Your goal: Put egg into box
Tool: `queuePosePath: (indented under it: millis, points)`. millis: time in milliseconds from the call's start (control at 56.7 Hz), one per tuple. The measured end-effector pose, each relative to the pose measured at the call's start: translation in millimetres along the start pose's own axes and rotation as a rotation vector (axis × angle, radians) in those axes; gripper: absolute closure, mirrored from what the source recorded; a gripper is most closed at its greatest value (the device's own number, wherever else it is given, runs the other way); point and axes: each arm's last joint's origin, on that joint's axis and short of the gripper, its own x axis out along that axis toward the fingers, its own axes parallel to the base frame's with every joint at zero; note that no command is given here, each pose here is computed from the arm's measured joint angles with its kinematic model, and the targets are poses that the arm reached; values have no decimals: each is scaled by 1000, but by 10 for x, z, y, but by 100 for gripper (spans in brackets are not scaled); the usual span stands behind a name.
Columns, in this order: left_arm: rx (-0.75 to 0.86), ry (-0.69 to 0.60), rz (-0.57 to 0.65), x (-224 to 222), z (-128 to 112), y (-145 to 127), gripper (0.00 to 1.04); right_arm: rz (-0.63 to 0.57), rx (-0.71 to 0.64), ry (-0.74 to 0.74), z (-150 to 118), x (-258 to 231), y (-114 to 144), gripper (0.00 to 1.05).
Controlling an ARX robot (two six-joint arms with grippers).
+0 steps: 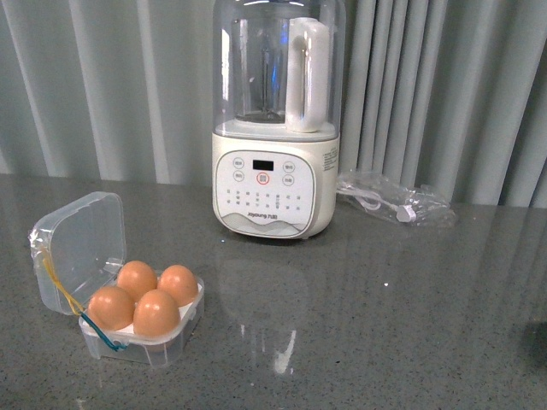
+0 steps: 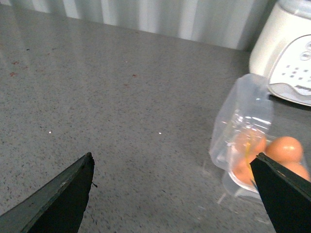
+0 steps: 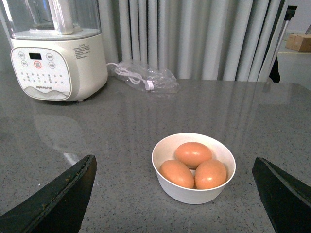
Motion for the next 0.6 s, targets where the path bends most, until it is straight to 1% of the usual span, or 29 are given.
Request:
queuePosePath:
  millis: [176, 317, 441, 600]
  points:
    - [53, 21, 64, 425, 129, 80, 7, 0, 0, 0, 0, 0, 0, 7]
    - [97, 34, 75, 685, 195, 68, 7, 0, 0, 0, 0, 0, 0, 7]
    - [132, 89, 59, 944, 122, -1, 7, 0, 0, 0, 0, 0, 0, 7]
    - [161, 133, 47, 1115, 33, -51, 7, 0, 0, 0, 0, 0, 0, 7]
